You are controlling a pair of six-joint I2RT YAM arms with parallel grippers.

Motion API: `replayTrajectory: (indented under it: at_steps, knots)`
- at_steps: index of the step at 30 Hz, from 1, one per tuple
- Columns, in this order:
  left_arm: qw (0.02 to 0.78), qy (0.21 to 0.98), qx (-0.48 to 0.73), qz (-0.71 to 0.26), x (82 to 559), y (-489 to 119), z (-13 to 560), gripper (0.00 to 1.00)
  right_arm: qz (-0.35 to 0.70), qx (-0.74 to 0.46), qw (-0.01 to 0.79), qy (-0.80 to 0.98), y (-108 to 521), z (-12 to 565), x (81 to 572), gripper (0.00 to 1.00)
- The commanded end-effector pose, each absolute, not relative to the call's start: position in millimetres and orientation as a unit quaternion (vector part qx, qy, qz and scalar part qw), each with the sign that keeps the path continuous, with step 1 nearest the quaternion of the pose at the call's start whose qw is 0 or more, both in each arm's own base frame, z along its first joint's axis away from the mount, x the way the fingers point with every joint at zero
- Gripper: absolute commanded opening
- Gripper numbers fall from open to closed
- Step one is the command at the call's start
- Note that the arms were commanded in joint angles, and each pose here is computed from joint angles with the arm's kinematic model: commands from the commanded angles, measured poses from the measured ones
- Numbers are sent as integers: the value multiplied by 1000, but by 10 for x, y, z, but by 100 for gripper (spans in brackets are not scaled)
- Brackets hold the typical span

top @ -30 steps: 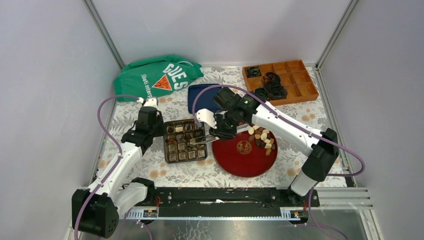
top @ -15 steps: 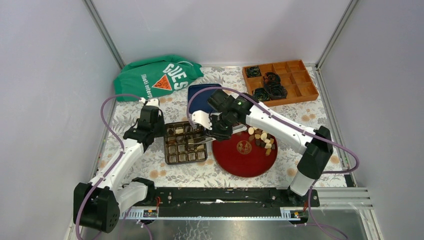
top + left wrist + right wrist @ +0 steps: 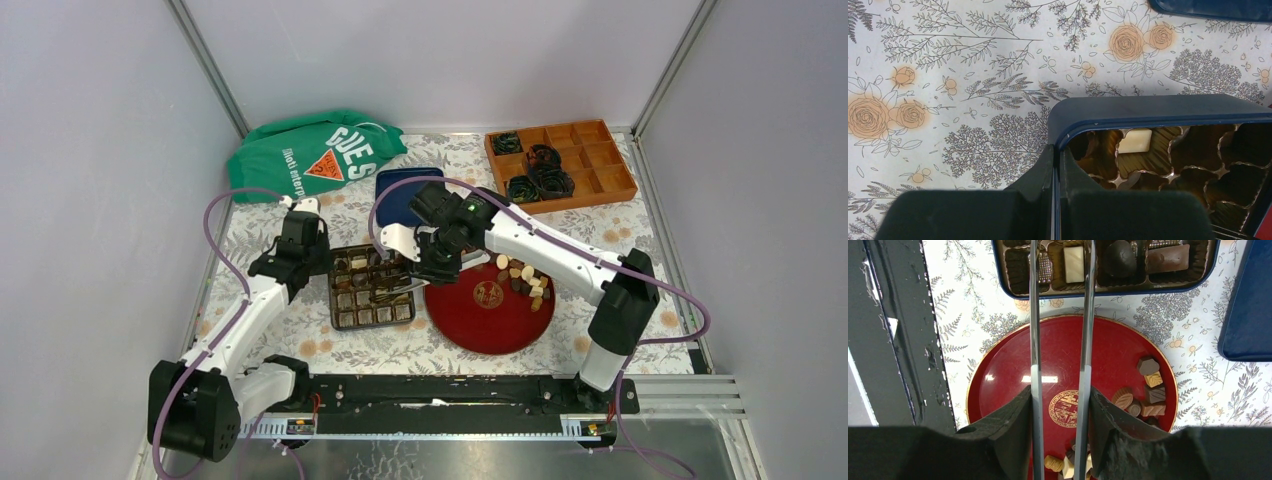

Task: Pack the chocolate
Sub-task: Adjust the packing box at the center of the board.

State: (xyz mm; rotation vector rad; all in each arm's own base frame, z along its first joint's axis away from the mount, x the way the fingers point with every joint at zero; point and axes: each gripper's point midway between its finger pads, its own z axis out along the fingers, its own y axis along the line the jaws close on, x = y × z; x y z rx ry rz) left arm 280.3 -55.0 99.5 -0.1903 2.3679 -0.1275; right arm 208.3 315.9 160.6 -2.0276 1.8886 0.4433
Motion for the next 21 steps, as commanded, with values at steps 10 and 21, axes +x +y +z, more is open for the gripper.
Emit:
replayTrajectory:
  at_steps: [10,21]
  knots:
    - [392,913,-97,-53,2979,-559,1172,0,193,-716,214,636,3152,2129,1928,42]
    - [353,929,-98,-50,2973,-570,973,0,254,-611,287,693,2386,2403,2153,41]
